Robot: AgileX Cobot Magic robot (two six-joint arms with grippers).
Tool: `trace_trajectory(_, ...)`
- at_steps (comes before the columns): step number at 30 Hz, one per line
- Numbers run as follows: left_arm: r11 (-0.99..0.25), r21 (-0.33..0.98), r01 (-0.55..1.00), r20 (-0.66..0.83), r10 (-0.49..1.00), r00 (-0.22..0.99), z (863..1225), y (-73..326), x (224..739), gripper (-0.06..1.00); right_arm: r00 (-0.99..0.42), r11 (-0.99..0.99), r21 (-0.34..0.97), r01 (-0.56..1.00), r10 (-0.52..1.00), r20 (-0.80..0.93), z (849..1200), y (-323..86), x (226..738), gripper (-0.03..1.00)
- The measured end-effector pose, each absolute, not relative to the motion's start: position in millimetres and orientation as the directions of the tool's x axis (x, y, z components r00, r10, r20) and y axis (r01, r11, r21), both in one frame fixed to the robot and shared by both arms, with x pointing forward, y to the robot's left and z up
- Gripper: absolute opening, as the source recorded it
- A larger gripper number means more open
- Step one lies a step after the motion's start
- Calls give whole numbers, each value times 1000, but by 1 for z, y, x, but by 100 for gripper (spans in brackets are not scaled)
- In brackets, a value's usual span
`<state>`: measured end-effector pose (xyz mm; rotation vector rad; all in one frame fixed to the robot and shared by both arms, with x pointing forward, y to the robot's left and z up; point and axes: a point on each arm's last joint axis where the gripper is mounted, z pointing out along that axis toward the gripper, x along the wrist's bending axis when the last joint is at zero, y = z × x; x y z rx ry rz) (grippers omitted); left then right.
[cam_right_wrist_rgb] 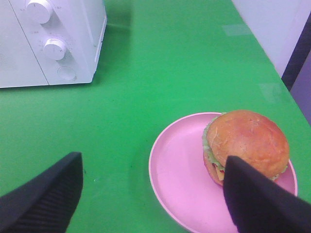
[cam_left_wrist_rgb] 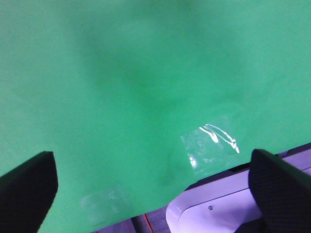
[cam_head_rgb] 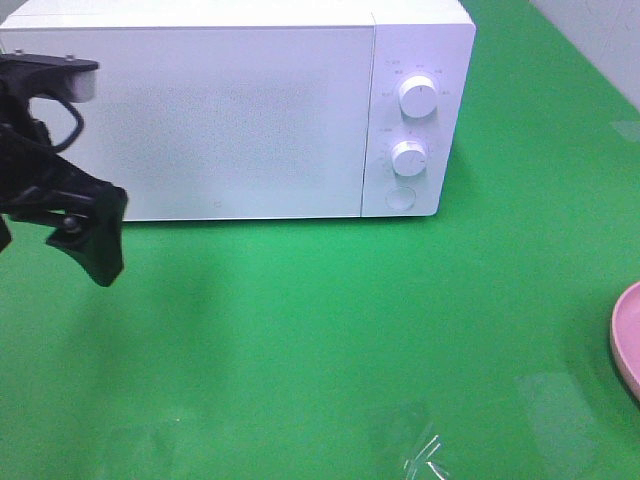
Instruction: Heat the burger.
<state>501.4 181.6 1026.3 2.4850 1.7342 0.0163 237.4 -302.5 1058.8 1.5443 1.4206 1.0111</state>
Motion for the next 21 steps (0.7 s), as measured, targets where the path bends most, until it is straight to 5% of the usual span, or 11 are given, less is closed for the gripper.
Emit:
trace_trajectory(10,-93,108,990,-110,988,105,1046,261,493,99,54,-60,928,367,998,43,1059,-302,237,77)
trace_trajectory(21,-68,170,983,-115,989,89,1046,272,430,99,54,-60,928,367,998,43,1059,-302,237,77)
